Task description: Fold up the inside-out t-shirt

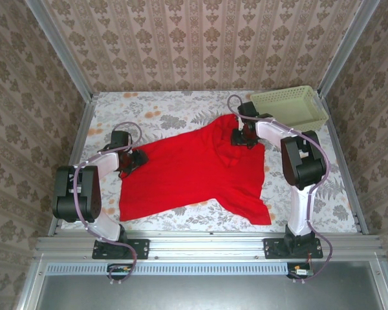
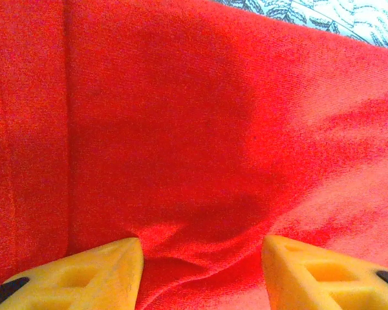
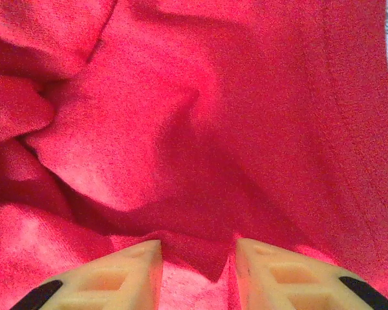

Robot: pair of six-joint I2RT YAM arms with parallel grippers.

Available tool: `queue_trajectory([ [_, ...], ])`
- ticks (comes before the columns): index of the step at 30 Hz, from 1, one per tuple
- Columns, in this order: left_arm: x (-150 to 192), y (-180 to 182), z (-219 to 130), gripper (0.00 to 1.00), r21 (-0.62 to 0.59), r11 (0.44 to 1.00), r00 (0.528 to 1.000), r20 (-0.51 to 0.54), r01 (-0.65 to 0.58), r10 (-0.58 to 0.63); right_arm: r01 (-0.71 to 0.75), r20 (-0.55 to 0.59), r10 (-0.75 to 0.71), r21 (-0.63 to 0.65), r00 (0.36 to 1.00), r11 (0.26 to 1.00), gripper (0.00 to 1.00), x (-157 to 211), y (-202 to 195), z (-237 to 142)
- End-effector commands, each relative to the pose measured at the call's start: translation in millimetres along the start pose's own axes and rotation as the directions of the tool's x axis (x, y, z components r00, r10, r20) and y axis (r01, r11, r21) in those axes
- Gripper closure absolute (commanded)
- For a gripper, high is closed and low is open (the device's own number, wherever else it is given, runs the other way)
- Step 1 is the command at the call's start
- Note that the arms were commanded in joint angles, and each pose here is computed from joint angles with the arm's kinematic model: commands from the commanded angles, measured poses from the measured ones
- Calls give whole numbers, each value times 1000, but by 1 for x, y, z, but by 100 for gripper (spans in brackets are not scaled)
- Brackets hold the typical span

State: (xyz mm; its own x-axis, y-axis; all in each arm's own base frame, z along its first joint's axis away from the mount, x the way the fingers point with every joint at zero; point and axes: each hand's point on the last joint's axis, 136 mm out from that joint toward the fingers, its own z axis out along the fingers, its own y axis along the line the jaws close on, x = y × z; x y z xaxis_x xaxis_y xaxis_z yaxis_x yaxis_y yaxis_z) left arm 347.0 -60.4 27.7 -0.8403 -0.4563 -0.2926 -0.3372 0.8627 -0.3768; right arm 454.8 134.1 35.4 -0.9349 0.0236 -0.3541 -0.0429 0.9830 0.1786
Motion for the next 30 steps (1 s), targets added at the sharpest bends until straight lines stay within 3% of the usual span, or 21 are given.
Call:
queue_trajectory([
  [1, 13, 17, 7, 47, -54, 999, 999, -42, 0, -2, 19, -9, -19, -17, 1000, 1000, 64, -3, 6, 3],
  [6, 12, 18, 6, 47, -59, 998, 999, -41, -1, -1, 18, -4, -18, 17, 1000, 1000, 84, -5, 2, 0],
  [12, 12, 23, 6, 47, -87, 996, 999, -43, 0, -4, -3, 35, -1, 107, 999, 994, 95, -6, -12, -29],
  [19, 14, 25, 5, 47, -95, 995, 999, -41, 0, -4, -116, 133, 94, 171, 987, 978, 99, 16, -32, -84],
  [30, 9, 34, -6, 46, -116, 993, 1000, -18, 3, -5, -306, 127, 284, 232, 951, 923, 100, 94, -64, -91],
])
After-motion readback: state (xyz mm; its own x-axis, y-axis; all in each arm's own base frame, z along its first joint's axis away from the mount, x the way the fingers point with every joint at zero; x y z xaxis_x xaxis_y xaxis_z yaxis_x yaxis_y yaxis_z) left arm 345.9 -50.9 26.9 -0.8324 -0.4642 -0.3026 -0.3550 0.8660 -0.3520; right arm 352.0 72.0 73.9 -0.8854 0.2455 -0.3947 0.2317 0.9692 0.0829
